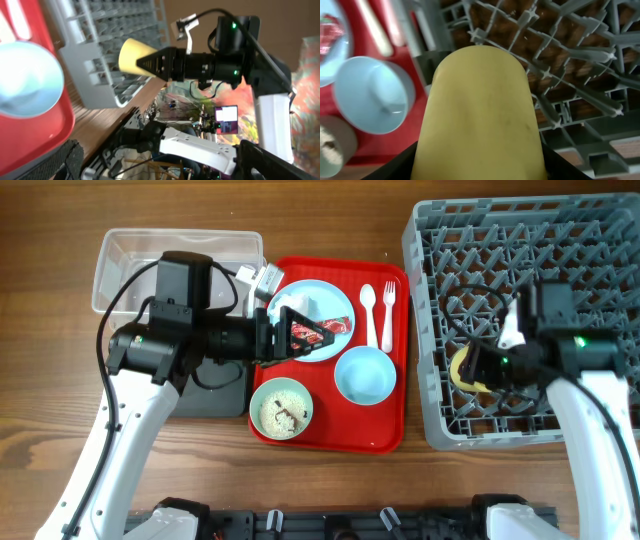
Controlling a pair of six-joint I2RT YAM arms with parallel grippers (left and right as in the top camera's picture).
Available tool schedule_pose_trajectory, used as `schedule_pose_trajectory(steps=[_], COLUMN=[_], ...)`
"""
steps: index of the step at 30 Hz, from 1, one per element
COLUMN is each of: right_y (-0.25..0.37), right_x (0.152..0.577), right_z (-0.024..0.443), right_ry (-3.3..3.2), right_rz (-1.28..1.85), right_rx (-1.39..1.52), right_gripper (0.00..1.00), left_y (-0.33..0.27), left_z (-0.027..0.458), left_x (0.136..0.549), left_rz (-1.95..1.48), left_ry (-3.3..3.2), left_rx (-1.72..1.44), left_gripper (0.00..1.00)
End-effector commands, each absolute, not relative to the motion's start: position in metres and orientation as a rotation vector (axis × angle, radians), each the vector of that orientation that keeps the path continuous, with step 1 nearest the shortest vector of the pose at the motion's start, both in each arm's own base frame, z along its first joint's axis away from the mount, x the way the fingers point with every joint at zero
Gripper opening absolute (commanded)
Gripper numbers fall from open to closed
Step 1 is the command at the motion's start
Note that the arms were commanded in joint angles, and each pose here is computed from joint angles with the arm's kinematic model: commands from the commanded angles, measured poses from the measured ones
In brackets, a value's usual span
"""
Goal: Sort waste into correct bins and load items into the dishwasher rack
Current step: 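Lower the yellow cup into the grey rack and open the right gripper, then grasp the green bowl of rice with the left gripper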
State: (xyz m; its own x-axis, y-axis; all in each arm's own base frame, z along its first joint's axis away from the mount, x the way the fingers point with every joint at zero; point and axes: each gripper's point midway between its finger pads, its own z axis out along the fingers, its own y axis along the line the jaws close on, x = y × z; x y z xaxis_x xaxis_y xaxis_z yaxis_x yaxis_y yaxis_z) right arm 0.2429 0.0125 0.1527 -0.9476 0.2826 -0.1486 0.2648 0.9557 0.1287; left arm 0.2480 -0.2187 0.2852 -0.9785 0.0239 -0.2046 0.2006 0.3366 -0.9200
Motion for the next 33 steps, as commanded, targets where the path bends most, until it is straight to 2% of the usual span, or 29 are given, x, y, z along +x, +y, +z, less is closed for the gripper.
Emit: schedule_pose_trajectory(steps=[1,2,6,10,15,19,23,25,28,31,33], right_y=[0.01,0.01,0.009,0.011,0.035,0.06,0.071,0.072,0.073,0.073,0.073], right_x=[0.242,0.242,0.247,0.262,0.267,0.262,0.256,0.255,0.255,0.256,0.257], right_z=[0.126,0.122,0.118,0.145,0.207,0.263,0.291,0.292,0.285,0.279,0.277], right_ry=[3.074,3.094,3.09,2.939,2.677,2.428,2.307,2.306,2.339,2.367,2.376], right_rz=[0.119,0.115,0.113,0.154,0.372,0.542,0.618,0.625,0.633,0.637,0.639], right_rx=[0.472,0.476,0.497,0.476,0.288,0.095,0.027,0.028,0.037,0.047,0.05], right_gripper=[0.63,0.73,0.93,0.93,0.92,0.91,0.92,0.92,0.92,0.92,0.92], left_y=[-0.209,-0.207,-0.205,-0.212,-0.175,-0.174,-0.191,-0.204,-0.213,-0.211,-0.208], left_z=[0.268,0.263,0.253,0.229,0.172,0.129,0.082,0.069,0.046,0.026,0.014], left_x=[0.25,0.25,0.246,0.243,0.245,0.234,0.225,0.226,0.229,0.227,0.226], left_rz=[-1.576,-1.551,-1.465,-1.215,-0.472,-0.256,-0.199,-0.191,-0.132,-0.05,-0.002], left_ry=[2.54,2.566,2.602,2.686,2.842,2.906,2.974,2.984,2.997,3.027,3.049], left_rx=[0.1,0.075,0.119,0.173,-0.06,-0.13,-0.035,0.013,0.055,0.071,0.072], left_gripper=[1.0,1.0,1.0,1.0,0.99,0.79,0.64,0.61,0.49,0.41,0.3])
